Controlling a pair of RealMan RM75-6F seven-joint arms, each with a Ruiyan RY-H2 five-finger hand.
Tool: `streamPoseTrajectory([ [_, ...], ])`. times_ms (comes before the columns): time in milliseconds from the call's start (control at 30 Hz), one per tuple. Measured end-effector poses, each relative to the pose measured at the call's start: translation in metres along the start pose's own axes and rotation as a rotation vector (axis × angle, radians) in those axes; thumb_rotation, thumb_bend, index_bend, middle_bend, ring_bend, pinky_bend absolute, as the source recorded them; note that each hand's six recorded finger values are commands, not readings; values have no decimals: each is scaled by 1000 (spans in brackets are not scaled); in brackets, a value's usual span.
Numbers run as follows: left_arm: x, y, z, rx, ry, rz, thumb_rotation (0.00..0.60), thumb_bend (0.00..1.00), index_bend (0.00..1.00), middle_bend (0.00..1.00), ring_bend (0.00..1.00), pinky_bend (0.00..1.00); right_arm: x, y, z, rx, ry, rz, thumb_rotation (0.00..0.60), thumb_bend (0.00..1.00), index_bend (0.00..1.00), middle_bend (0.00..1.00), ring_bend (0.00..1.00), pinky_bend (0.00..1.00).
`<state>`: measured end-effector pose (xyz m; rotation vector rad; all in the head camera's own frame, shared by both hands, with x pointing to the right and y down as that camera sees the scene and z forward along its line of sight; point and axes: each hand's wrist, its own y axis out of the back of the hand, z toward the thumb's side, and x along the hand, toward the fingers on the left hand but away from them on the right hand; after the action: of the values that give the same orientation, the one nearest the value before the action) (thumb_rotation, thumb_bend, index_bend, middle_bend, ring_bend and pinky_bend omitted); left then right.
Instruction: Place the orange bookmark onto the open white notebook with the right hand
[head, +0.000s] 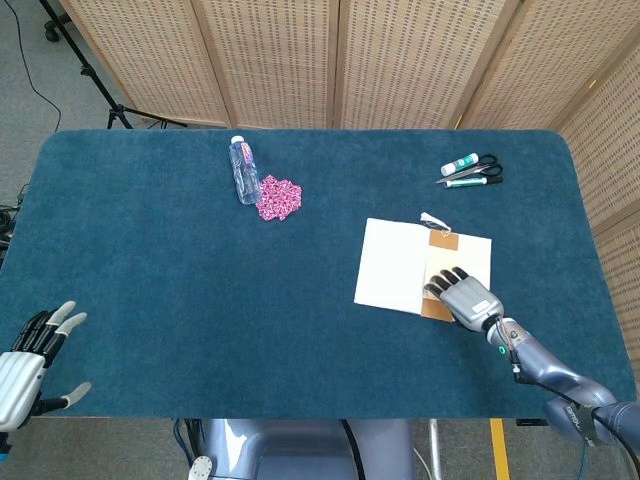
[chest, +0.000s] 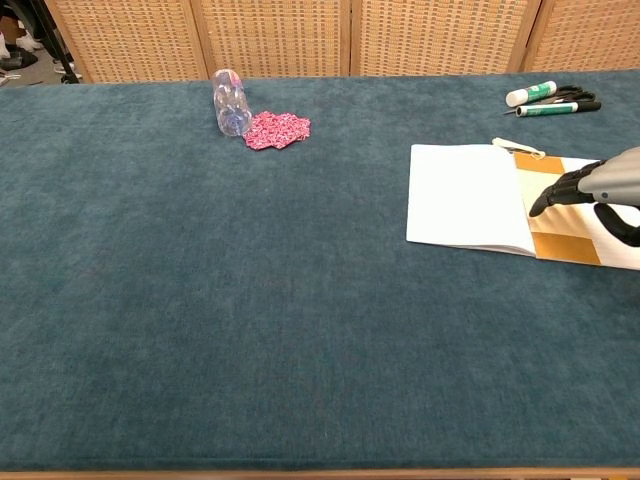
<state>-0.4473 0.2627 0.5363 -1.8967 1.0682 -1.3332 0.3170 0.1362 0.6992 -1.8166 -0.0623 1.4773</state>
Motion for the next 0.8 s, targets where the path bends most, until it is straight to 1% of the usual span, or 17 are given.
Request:
streamPoseTrajectory([
  [267,0,0,0,-1,-1,-2,600,176,0,0,0,0,1,5,1,-10,9,-30,600,1000,119,81,0,78],
  [367,0,0,0,-2,-1,0,600,176,0,0,0,0,1,10,1,-21,11,-51,600,1000,119,78,0,80],
  [467,0,1,0,-4,0,1,600,176,0,0,0,0,1,19,2,-44,17,-87,600,1000,119,78,0,81],
  [533,0,1,0,-4,0,1,600,176,0,0,0,0,3,29,3,-70,21,-124,600,1000,119,77,0,87],
  [667,0,1,0,-6,-2,3,600,176,0,0,0,0,13,54,3,-125,31,-221,600,1000,119,77,0,98],
  [700,-1,2,0,-7,-3,4,600,175,0,0,0,0,16,60,2,-140,34,-250,600,982,119,73,0,98],
  [733,-1,2,0,-7,-4,5,600,173,0,0,0,0,19,64,2,-150,37,-270,600,918,119,68,0,98],
  [767,-1,2,0,-7,-5,6,600,169,0,0,0,0,22,67,1,-161,40,-290,600,747,114,54,0,98],
  [800,-1,3,0,-5,-7,8,600,164,0,0,0,0,27,72,0,-175,42,-316,600,516,104,33,0,93],
])
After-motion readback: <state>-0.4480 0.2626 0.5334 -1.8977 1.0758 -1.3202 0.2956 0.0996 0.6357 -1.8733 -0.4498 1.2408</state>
